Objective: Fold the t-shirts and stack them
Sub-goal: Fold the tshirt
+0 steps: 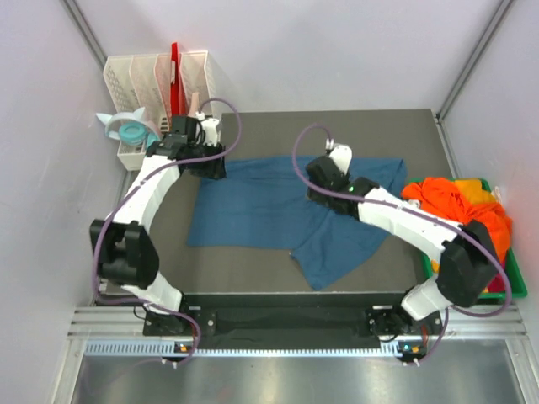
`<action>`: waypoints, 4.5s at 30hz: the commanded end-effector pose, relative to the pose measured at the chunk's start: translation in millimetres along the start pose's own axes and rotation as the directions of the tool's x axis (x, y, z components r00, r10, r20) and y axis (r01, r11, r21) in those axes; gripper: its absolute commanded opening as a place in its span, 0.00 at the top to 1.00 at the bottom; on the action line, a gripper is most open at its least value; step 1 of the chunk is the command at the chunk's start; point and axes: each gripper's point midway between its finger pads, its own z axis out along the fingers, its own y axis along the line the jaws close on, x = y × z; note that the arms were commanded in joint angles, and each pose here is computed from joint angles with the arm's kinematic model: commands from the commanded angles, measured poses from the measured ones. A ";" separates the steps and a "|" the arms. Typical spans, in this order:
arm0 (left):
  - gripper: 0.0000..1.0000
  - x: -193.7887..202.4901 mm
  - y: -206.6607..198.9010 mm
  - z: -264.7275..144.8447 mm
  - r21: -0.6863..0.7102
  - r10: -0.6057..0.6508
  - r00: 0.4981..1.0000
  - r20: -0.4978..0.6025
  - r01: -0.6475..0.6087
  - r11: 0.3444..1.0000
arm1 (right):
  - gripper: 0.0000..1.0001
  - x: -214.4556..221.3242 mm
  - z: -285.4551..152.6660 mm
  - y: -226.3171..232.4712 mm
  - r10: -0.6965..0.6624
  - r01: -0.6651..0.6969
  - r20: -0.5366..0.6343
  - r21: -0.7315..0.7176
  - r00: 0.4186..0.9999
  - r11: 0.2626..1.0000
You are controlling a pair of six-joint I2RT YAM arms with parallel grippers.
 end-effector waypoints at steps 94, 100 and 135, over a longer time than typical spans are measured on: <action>0.52 126.9 7.8 -24.4 -0.015 -0.107 0.977 -0.185 0.106 0.994 | 0.95 288.3 -103.6 -38.4 0.006 0.041 -0.213 0.216 0.977 0.975; 0.52 127.0 7.4 -25.4 -0.015 -0.106 0.978 -0.182 0.105 0.994 | 1.00 279.8 -103.8 -28.7 -0.024 0.059 -0.180 0.192 0.983 0.980; 0.50 183.8 106.2 -4.9 -0.301 -0.426 0.834 -0.351 0.330 0.895 | 1.00 264.5 -100.8 -16.3 -0.068 0.088 -0.128 0.162 0.990 0.983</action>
